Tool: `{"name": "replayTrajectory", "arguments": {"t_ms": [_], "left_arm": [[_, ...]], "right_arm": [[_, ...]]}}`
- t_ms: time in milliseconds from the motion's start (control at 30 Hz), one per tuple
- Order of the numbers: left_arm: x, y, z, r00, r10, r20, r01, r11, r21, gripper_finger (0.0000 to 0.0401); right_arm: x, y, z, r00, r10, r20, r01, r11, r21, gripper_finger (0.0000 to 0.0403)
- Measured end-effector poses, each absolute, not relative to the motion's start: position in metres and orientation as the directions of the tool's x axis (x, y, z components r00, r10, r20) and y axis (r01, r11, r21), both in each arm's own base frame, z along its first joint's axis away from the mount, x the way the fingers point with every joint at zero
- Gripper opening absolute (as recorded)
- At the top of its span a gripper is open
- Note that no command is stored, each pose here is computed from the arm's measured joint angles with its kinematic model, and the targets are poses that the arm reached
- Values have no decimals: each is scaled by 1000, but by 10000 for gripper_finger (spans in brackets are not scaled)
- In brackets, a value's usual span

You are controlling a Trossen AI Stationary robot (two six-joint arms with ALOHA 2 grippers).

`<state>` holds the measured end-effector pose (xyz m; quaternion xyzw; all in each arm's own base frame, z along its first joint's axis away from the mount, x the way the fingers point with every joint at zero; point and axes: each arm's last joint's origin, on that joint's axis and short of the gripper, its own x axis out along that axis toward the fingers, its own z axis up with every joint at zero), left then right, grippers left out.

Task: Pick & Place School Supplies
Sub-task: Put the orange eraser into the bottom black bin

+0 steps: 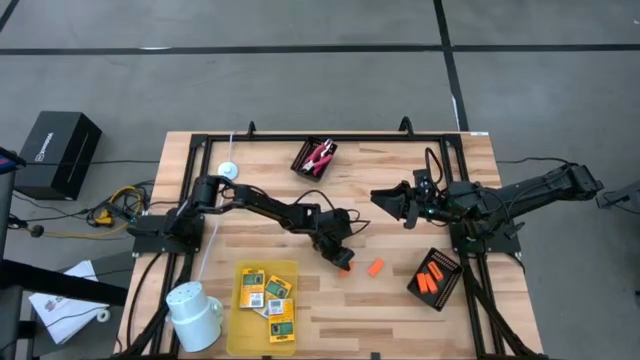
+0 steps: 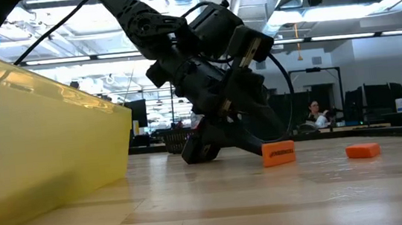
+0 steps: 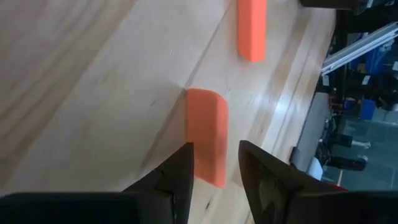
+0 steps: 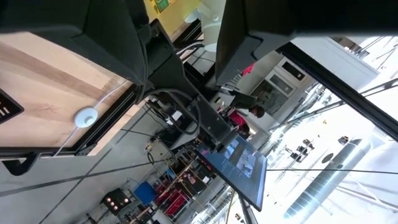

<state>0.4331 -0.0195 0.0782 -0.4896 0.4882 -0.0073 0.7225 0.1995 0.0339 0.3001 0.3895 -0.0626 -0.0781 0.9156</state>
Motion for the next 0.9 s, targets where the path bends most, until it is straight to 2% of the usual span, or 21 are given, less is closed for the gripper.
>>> {"name": "replayTrajectory", "arguments": {"t_ms": [433,900], "left_arm": [[432,-19,77,513,-463,-723,-465,558,-687,150],[426,-10,88,504,-425,-752,-430,632,-645,136]], "right_arm": [[200,34,300,981,-189,54,92,685,723,190],[200,34,300,984,-170,52,82,695,714,192]]}}
